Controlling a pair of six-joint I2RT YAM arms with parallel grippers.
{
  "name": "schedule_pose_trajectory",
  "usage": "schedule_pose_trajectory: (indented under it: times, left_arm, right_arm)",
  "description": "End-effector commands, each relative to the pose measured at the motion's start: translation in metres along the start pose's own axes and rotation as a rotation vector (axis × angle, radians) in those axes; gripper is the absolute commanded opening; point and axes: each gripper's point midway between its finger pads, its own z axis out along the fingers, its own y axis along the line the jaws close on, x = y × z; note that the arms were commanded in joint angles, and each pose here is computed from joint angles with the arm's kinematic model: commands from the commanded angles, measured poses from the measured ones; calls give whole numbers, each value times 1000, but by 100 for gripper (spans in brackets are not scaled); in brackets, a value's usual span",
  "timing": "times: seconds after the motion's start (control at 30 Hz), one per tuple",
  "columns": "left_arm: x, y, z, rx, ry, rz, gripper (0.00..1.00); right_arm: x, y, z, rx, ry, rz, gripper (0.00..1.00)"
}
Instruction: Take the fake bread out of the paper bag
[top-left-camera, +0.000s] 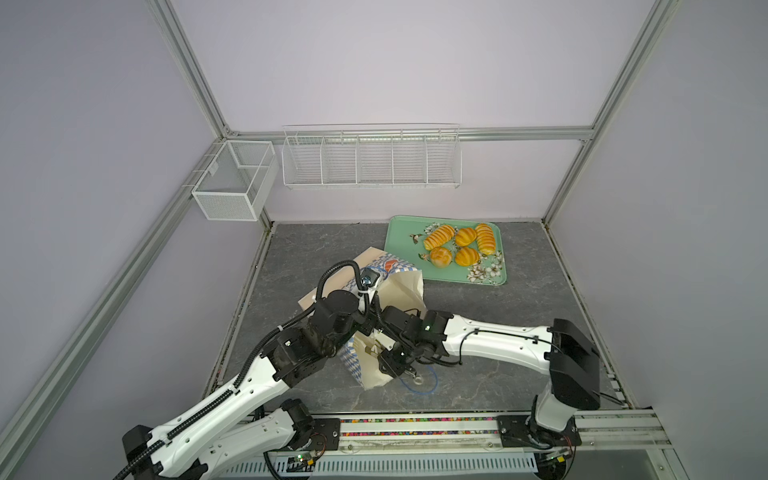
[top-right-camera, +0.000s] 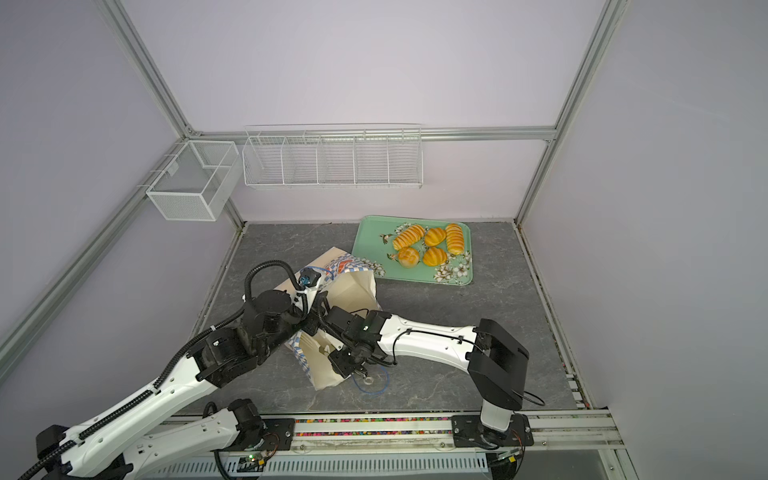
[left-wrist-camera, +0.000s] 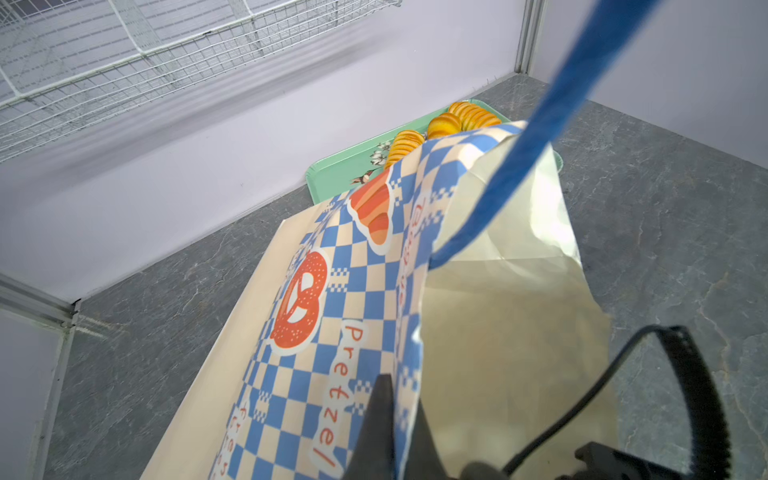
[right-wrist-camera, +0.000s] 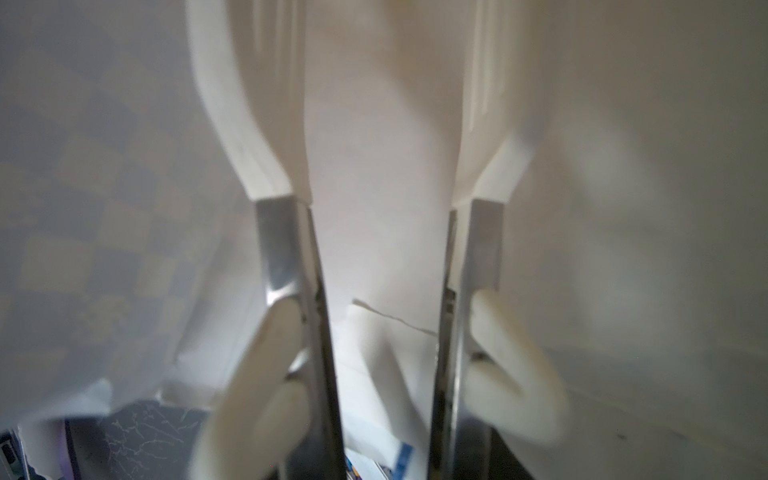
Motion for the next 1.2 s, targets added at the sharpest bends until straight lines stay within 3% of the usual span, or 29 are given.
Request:
schedule_pose_trajectory:
  times: [0.0,0.57,0.9,1.17]
  left_arm:
    - [-33,-31,-6,156,-102,-58,0]
    - [-39,-48,-3,248,-95,-80,0]
    - [-28,-46,1,222,-50,-46,0]
    - [-22,-39,3,179,-12,-5,0]
  right_arm:
    - [-18,12,15,-58,-20,-35,44]
    - [-31,-11,57,15,54,-11,45]
    - [-34,-32,56,58,12,22,11]
    - [-33,-53,19,102,-107,68,7]
